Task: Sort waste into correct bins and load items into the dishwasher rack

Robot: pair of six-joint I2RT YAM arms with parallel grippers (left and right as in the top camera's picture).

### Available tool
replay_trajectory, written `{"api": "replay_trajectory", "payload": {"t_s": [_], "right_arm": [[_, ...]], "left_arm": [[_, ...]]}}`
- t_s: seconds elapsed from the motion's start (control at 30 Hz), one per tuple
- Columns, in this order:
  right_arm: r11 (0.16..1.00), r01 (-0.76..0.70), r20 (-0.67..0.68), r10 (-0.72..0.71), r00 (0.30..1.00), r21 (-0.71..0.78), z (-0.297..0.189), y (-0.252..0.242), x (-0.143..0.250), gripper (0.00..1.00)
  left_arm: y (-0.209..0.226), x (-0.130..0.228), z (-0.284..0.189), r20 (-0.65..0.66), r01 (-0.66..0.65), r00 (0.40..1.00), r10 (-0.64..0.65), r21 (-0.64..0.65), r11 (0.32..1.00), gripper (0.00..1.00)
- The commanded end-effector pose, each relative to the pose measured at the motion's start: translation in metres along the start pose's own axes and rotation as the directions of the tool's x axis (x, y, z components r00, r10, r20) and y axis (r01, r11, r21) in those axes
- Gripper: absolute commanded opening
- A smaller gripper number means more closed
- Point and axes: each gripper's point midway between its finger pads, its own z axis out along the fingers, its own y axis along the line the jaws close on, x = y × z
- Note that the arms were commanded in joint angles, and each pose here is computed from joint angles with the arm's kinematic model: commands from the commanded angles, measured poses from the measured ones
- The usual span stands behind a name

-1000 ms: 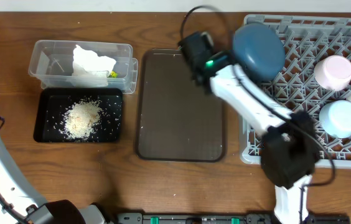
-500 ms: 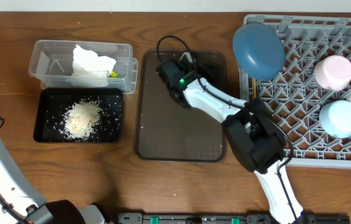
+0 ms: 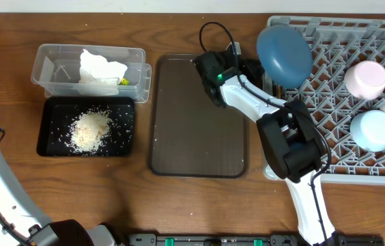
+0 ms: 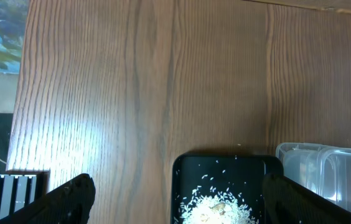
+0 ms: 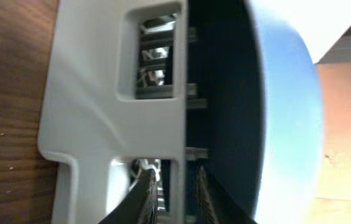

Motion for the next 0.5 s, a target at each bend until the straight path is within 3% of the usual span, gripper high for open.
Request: {"api": "replay_trajectory", "payload": {"t_s": [0.0, 0.27, 0.47], "right_arm": [[0.996, -0.044, -0.008, 0.045, 0.999, 0.080, -0.001, -0.025, 0.000, 0.22], [0.980, -0.196, 0.005, 0.196, 0.981, 0.033, -0.003, -0.069, -0.005, 0.24], [0.961, -0.270, -0.059, 0.274, 0.960, 0.068, 0.021, -0.116, 0.017, 0.20]], "left_arm": [[0.001, -0.002, 0.002, 0.005, 0.011, 1.000, -0.011, -0.012, 1.000, 0.89], [0.001, -0.002, 0.002, 0.005, 0.011, 1.000, -0.011, -0.012, 1.000, 0.89], [0.001, -0.002, 0.002, 0.005, 0.011, 1.000, -0.011, -0.012, 1.000, 0.89]]}}
